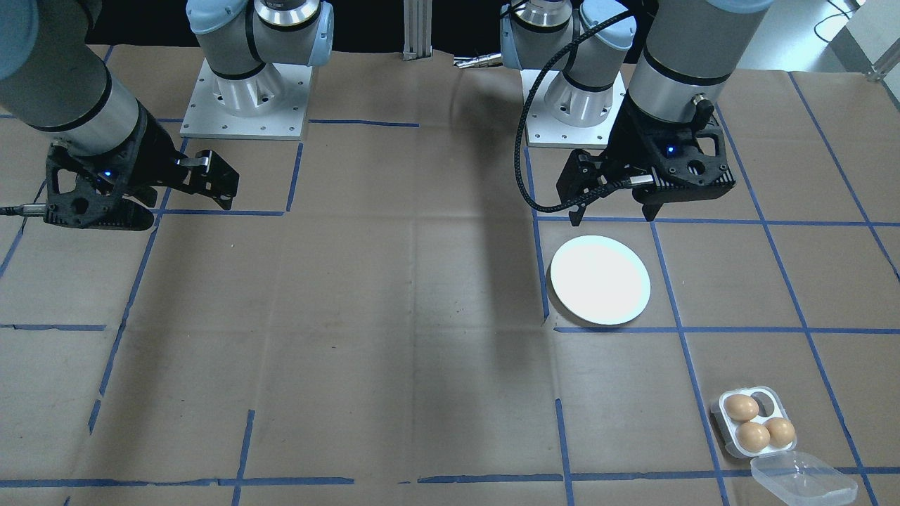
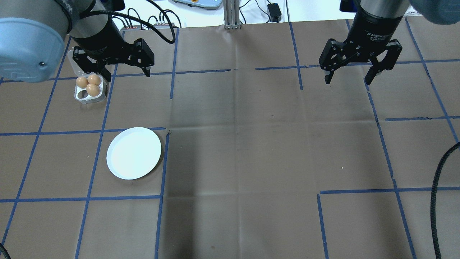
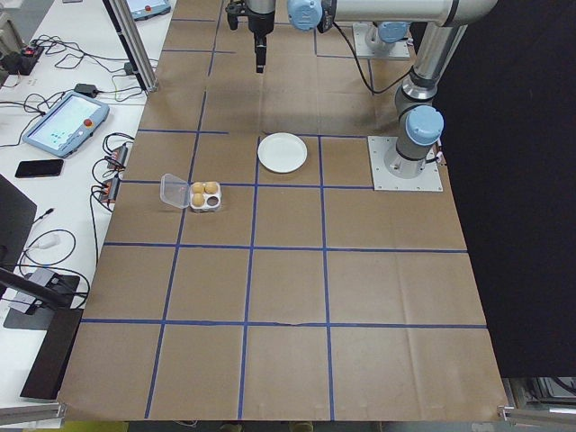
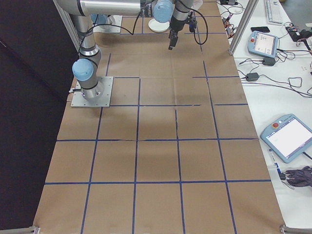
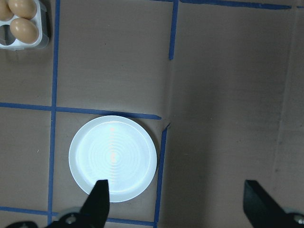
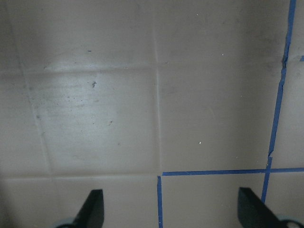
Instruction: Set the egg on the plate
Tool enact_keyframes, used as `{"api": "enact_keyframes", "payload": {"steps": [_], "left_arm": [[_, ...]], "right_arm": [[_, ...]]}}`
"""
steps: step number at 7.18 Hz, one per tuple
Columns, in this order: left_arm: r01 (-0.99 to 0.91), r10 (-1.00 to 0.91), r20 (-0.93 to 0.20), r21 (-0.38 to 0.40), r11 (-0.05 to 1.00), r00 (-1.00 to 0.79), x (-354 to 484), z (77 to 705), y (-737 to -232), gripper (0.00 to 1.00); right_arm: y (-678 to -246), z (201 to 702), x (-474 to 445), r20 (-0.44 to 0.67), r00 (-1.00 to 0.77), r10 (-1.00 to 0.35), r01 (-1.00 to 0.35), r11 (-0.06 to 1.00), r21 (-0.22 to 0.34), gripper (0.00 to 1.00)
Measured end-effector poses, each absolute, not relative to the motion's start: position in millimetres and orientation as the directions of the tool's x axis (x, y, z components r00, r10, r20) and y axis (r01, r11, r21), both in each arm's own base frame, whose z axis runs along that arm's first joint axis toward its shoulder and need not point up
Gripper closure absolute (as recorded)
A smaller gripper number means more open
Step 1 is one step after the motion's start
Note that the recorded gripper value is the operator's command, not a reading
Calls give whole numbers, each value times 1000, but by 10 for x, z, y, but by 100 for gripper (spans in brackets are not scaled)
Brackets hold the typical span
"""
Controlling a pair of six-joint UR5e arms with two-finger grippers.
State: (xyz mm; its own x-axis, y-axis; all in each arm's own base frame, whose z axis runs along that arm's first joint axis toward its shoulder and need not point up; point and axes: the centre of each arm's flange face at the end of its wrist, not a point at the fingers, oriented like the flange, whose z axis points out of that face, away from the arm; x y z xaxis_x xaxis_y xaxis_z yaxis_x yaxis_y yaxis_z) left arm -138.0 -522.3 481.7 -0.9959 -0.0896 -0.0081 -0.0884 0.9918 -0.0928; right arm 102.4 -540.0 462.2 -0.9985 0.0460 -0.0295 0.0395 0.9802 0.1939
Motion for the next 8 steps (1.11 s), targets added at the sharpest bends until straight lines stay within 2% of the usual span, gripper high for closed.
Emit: {"api": "enact_keyframes", "payload": {"steps": [6, 8], "left_arm": [[-77, -79, -10, -92, 993, -997, -1337, 4809, -5281, 0], [-44, -45, -11, -97, 994, -999, -1098, 4824, -5552, 0]], "right_arm": [[-5400, 4622, 1024, -29, -999, 46, 40, 980, 194, 0], [-5401, 4620, 1024, -30, -998, 46, 39, 980, 194, 0]]}}
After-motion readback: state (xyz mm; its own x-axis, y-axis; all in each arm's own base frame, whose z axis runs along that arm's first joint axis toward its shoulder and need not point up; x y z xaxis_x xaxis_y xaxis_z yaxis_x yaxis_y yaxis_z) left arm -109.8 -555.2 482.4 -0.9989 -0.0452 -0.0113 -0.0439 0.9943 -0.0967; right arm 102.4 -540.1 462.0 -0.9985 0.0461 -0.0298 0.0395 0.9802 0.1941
